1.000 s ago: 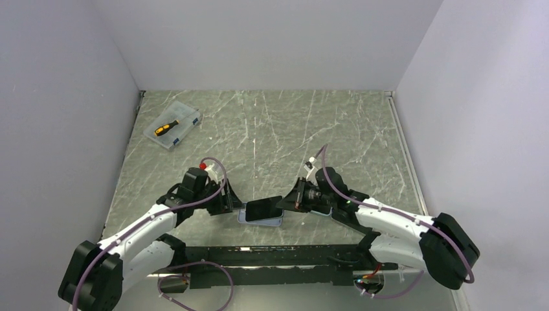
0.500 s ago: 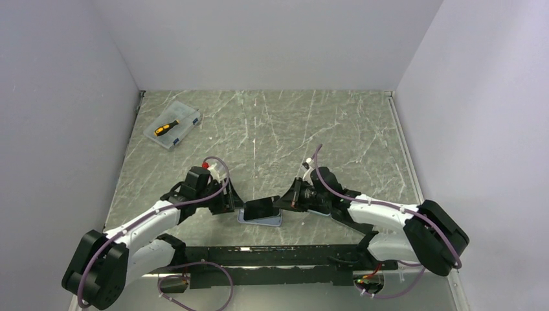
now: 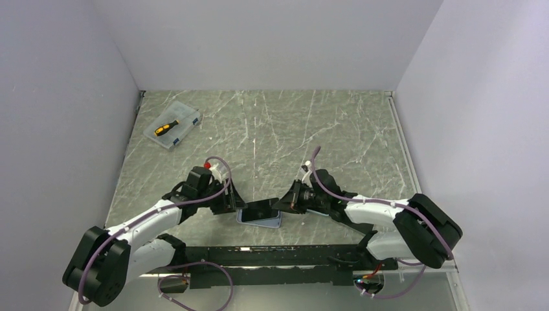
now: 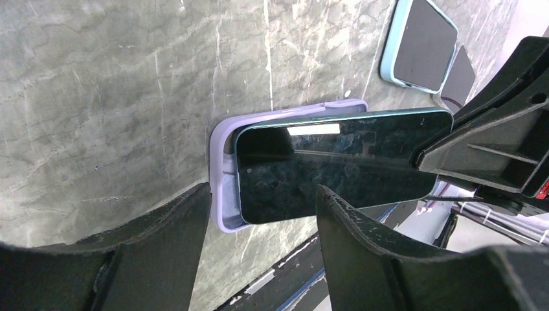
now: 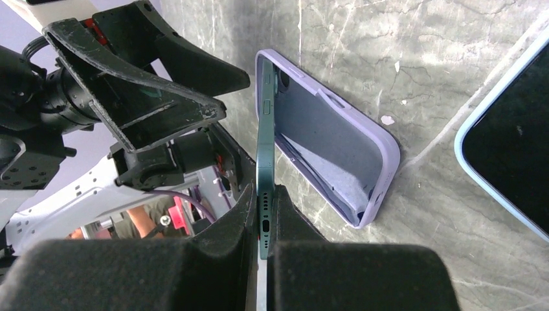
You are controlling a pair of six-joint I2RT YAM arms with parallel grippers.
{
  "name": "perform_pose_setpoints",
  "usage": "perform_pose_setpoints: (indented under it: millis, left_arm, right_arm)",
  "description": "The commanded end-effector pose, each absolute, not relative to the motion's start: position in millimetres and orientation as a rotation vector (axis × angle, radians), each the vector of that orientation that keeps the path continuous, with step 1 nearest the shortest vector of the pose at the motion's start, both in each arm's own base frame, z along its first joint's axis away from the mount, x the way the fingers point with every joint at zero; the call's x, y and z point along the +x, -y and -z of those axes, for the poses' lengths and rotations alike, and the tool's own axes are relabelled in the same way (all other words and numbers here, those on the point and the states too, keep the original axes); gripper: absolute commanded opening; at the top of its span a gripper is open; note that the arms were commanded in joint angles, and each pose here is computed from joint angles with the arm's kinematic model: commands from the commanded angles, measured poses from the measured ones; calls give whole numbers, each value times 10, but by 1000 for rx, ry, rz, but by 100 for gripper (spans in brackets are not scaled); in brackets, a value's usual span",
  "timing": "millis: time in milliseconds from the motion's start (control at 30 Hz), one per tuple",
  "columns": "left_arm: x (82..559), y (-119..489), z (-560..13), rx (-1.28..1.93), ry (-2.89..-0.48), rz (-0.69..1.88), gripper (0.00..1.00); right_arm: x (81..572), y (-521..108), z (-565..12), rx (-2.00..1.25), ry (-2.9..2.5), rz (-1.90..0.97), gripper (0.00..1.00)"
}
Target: Put the phone into the phone case
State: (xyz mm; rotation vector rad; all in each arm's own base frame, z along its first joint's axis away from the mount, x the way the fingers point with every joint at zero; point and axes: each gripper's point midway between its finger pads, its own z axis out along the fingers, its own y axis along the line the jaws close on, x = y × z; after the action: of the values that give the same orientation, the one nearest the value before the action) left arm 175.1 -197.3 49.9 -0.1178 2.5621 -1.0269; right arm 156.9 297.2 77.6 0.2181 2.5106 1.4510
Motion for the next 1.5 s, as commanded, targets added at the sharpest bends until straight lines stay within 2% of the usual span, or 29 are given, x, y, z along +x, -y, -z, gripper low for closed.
perform_pose_setpoints:
  millis: [0, 767, 1467]
  left_arm:
    - [1770, 2020, -485, -93, -2543, 1049, 65]
    - [1614, 2116, -475, -56, -2564, 1104, 64]
    - [1516, 2161, -497, -19, -2563, 1112, 64]
  right_arm:
    - [1573, -2996, -825, 233, -2474, -1492, 0]
    - [1484, -2935, -387, 389, -2527, -1348, 0]
    - [1400, -3121, -136, 181, -2644, -1280, 0]
